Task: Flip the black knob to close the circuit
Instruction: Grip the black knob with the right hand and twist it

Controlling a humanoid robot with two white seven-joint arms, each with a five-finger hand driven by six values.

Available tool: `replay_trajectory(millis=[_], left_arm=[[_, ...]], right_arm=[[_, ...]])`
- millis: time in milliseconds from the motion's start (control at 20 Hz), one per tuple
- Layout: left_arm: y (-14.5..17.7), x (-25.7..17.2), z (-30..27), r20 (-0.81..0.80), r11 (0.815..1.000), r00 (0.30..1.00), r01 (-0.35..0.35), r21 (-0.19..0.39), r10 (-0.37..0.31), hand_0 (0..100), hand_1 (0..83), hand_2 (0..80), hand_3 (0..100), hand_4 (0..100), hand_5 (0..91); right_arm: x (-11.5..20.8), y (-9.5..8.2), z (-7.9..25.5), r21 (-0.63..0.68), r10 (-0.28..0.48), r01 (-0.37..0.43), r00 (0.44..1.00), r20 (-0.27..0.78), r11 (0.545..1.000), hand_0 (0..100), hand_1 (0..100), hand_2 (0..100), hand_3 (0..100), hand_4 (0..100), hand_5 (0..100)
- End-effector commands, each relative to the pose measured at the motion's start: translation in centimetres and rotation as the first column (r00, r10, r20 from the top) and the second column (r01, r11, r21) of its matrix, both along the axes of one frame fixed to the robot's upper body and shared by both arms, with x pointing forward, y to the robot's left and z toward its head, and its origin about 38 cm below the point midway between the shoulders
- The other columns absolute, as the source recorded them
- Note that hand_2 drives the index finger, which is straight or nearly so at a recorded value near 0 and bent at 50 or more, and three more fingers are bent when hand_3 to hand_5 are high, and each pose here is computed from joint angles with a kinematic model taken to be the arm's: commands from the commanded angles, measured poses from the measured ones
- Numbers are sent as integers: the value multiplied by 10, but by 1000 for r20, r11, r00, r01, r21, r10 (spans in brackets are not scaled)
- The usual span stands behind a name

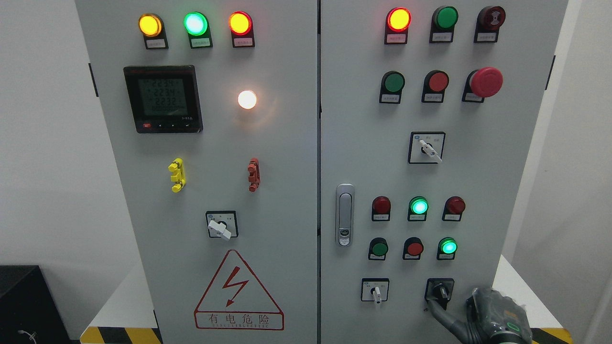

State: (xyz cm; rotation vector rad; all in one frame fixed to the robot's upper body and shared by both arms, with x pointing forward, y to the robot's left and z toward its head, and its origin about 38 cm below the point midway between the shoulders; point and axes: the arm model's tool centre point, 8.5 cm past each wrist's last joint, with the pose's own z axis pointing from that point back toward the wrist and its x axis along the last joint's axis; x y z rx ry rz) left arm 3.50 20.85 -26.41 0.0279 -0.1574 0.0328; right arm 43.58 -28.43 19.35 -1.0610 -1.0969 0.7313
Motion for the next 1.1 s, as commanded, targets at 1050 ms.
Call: replay_trajectory(millis=[1050], left_arm=[[0,-13,-1,-21,1000,1000,-2,0,2,120,556,0,0,0,0]], right_arm=[[3,-15,12,17,-24,23,999,33,1000,0,110,892,1000,909,910]])
